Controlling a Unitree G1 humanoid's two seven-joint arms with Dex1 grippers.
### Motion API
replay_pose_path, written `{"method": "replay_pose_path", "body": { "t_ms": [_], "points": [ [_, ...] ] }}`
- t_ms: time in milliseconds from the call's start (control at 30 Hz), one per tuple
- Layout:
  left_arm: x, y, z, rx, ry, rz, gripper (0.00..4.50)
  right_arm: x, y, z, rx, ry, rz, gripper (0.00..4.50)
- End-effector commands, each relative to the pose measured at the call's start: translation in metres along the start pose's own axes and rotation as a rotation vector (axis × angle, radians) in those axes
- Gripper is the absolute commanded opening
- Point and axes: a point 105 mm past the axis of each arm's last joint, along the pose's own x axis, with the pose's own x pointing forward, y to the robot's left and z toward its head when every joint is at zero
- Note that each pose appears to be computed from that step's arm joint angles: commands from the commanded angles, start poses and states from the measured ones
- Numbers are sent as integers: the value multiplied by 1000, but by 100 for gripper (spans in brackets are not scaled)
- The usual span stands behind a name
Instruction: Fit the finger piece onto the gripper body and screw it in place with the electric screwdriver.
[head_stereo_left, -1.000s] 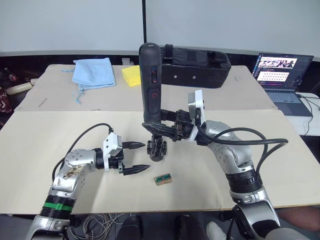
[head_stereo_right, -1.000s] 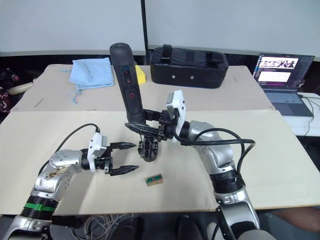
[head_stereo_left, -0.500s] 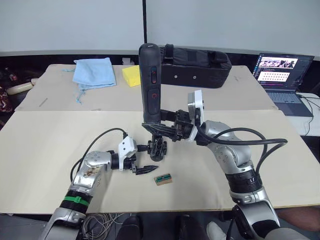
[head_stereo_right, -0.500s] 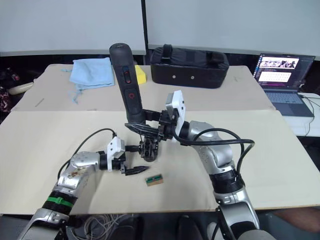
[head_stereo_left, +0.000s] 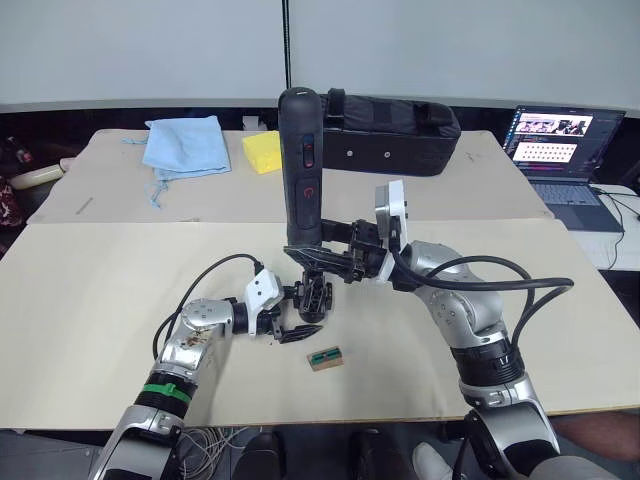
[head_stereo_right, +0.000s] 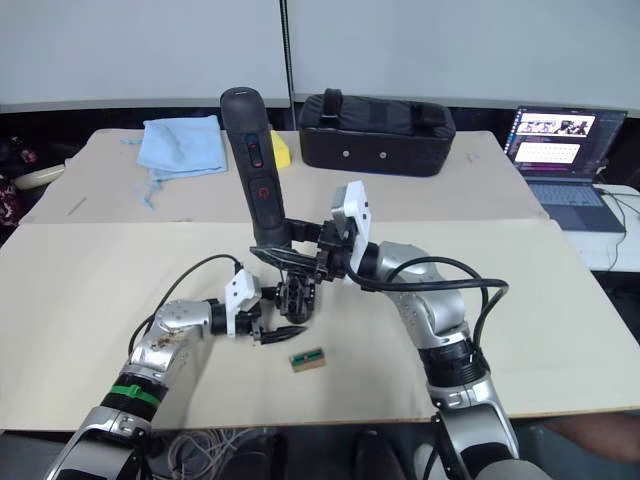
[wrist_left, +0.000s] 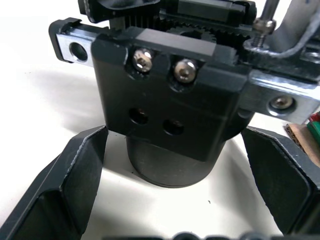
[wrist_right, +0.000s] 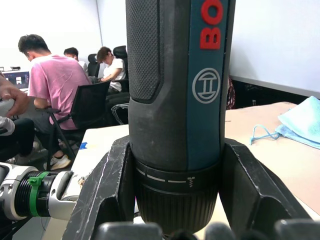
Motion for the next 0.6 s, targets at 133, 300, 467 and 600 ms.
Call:
{"method": "replay_pose_path", "body": {
  "t_ms": [133, 300, 467, 600],
  "points": [
    [8, 0, 8, -12, -39, -11, 450, -2, 4, 15, -77, -29, 11, 190],
    [11, 1, 11, -30, -50, -17, 450, -3, 4, 15, -77, -24, 6, 190],
    [11, 1, 10, -21, -43, -26, 393, -3, 4, 13, -74, -20, 2, 190],
    [11, -1, 4, 0, -12, -34, 232, -3, 4, 12, -72, -18, -1, 190]
  ]
}}
